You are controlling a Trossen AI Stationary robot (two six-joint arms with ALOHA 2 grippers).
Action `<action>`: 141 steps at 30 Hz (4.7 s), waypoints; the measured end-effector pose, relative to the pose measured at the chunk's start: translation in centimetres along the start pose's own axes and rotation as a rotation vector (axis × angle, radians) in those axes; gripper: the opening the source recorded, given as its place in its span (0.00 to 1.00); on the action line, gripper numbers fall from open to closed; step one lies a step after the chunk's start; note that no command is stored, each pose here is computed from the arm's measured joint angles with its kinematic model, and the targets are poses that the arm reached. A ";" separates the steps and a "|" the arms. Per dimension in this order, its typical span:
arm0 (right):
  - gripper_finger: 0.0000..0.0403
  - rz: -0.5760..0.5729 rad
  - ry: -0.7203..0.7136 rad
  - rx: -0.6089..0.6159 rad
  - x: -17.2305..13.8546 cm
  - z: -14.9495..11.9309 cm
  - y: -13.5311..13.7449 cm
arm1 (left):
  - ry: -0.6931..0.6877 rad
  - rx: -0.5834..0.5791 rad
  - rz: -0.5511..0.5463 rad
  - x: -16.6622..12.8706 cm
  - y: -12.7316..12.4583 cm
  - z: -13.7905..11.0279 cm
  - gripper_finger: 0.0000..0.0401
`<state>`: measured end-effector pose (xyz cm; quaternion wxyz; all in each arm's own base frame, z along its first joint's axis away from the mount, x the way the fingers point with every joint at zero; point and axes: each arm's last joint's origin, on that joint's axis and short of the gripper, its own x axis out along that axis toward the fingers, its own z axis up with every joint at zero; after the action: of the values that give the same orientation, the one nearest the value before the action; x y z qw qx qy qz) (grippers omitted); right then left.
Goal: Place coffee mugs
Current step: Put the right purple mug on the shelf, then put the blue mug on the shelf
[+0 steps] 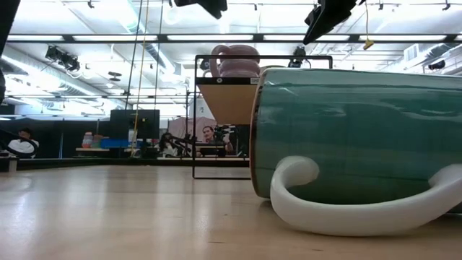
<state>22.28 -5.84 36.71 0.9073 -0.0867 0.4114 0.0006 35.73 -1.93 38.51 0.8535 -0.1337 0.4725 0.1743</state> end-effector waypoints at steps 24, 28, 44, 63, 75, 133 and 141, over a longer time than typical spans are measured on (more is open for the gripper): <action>0.34 0.000 0.001 0.000 0.0 0.0 0.0 | 0.146 -0.134 0.135 3.3 3.6 0.8 0.61; 0.34 0.000 0.001 0.000 0.0 0.0 0.0 | 0.140 -0.149 0.140 3.9 4.0 1.2 0.62; 0.34 0.000 0.001 0.000 0.0 0.0 0.0 | 0.126 -0.198 0.179 4.9 5.1 1.8 0.44; 0.34 0.000 0.001 -0.001 0.0 0.0 0.0 | 0.117 -0.204 0.189 4.9 5.1 1.9 0.18; 0.34 0.000 0.001 -0.001 0.0 0.0 0.0 | 0.125 -0.258 0.218 4.9 6.5 2.1 0.18; 0.34 0.000 0.002 0.000 0.0 0.0 0.0 | 0.085 -0.206 0.164 -1.3 7.6 0.7 0.42; 0.34 0.000 0.002 0.070 0.0 0.0 0.0 | 0.048 0.036 0.220 -4.9 6.3 -1.2 0.42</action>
<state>22.28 -5.84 36.69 0.9094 -0.0551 0.4119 -0.0139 29.73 2.42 41.61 0.8199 -0.0698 0.5078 0.2549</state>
